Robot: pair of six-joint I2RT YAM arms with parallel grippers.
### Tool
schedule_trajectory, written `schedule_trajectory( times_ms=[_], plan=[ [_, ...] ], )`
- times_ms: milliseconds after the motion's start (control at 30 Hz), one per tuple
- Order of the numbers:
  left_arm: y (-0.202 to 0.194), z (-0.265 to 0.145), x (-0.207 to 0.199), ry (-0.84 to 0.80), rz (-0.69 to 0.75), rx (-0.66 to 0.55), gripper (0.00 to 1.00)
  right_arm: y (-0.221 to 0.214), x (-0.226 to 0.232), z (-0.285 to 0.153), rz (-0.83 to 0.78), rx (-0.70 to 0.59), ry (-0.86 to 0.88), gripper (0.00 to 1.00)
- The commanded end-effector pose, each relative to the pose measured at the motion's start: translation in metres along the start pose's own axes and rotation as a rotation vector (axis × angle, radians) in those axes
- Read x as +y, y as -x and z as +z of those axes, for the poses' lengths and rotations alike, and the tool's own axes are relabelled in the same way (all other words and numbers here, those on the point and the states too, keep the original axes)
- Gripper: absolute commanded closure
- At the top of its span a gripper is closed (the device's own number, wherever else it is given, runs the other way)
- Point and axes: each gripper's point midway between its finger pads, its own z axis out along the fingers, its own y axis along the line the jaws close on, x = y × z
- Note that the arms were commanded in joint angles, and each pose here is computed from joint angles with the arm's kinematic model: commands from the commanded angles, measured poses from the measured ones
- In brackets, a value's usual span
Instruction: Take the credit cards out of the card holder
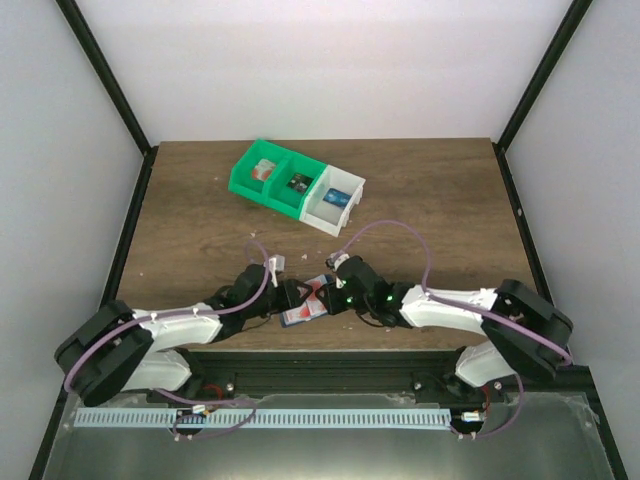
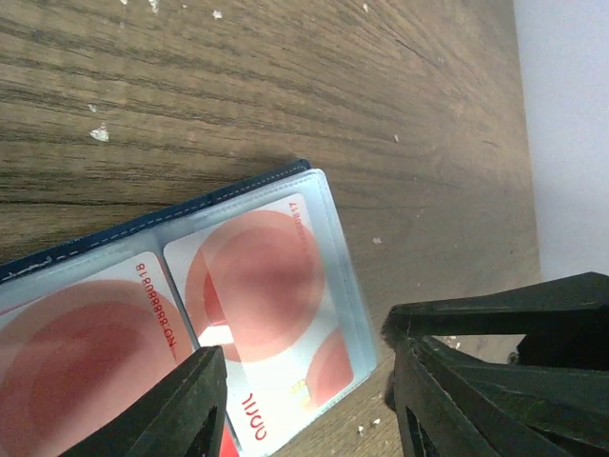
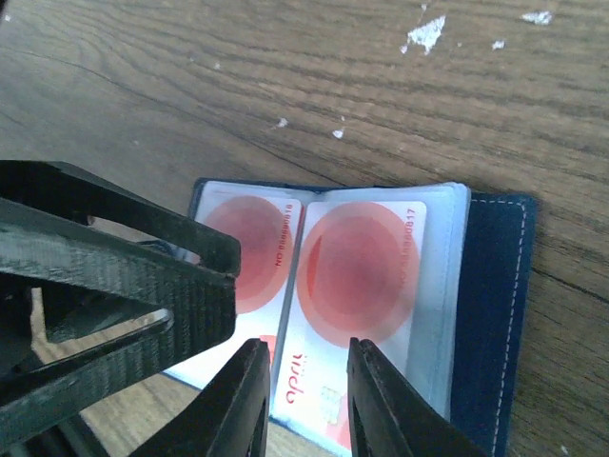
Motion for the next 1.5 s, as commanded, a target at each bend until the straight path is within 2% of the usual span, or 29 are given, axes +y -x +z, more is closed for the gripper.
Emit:
schedule_trajectory(
  times_ms=[0,300,433,567,1067,1167,1267,1467],
  plan=[
    [0.006,0.005,0.001,-0.009,-0.005,-0.024,0.48,0.006,-0.001,0.011,-0.006,0.007,-0.009,0.75],
    [0.0,0.006,0.034,0.087,-0.012,-0.015,0.47,-0.023,-0.024,0.028,0.034,0.078,-0.062,0.76],
    [-0.001,0.004,0.033,0.079,-0.011,-0.013,0.46,-0.043,-0.027,0.031,0.078,0.127,-0.037,0.76],
    [-0.001,0.002,0.018,0.001,-0.006,-0.014,0.46,-0.053,-0.028,0.028,0.107,0.137,-0.014,0.76],
    [-0.007,0.019,0.009,-0.058,-0.022,-0.006,0.69,-0.056,-0.03,0.025,0.117,0.131,-0.013,0.77],
    [-0.007,0.02,0.008,-0.064,-0.024,-0.009,0.8,-0.055,-0.029,0.025,0.116,0.127,-0.011,0.77],
    [-0.005,0.018,0.009,-0.058,-0.022,-0.018,0.99,-0.055,-0.031,0.024,0.117,0.125,-0.015,0.77],
    [-0.001,0.01,0.014,-0.027,-0.011,-0.053,1.0,-0.058,-0.033,0.026,0.12,0.132,-0.025,0.77]
  ],
)
